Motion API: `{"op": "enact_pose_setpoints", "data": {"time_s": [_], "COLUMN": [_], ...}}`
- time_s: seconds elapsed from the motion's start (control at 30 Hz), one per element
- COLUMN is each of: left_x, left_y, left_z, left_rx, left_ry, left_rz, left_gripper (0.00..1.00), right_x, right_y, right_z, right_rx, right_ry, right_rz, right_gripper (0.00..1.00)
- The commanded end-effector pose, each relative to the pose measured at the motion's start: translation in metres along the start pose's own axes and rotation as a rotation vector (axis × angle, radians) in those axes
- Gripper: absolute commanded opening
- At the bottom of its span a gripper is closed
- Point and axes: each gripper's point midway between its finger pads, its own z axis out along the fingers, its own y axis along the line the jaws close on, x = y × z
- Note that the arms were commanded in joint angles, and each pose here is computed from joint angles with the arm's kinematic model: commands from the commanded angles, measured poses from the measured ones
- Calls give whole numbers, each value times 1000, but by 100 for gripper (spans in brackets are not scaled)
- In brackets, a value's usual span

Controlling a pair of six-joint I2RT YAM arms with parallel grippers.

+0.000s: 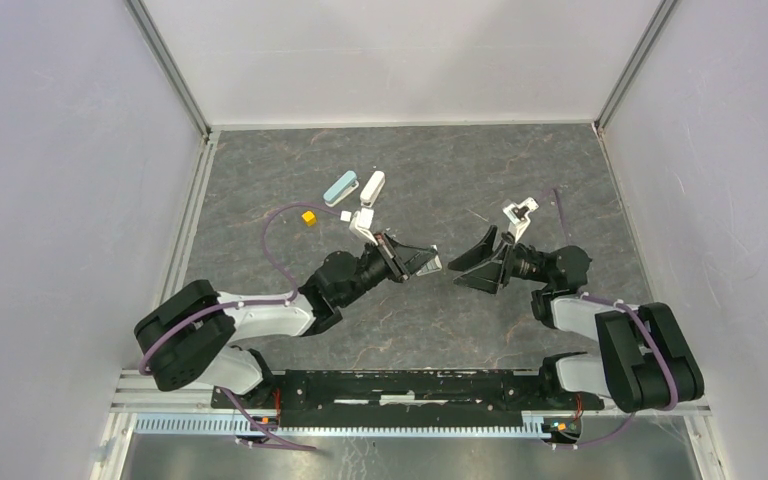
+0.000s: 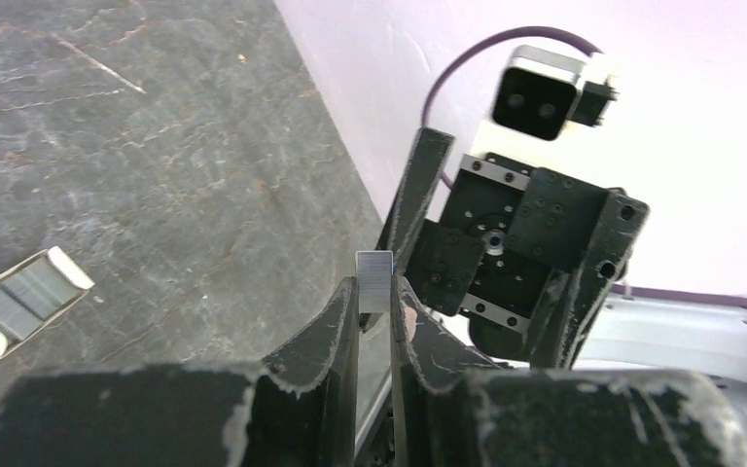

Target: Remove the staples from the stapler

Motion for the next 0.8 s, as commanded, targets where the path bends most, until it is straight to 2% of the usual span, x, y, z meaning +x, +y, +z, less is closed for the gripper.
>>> {"op": "enact_pose_setpoints", "data": {"time_s": [0.0,0.17,0.33,0.5,0.77], "left_x": [-14,-16,-18,-16,-9], "left_y": [-36,-48,-59,-62,-61], "left_z": [-6,-11,-14,-15,-10], "left_rx": [168,223,267,286,290], "left_ry": [-51,-49,-52,-47,-34], "left_rz": [-56,-56,-61,-67,-84], "left_gripper": [18,18,18,18,18], "right_x": [-11,-11,-34,-39,-41], "right_y": [31,30,46,47,51], "right_z": [5,11,18,19,19], "right_rx": [-99,-105,-167,-179,-181], "right_ry": [-33,-30,-80,-103,-111], "right_rz": [-86,-48,-40,-26,-49], "right_gripper": [86,86,84,80,64]}}
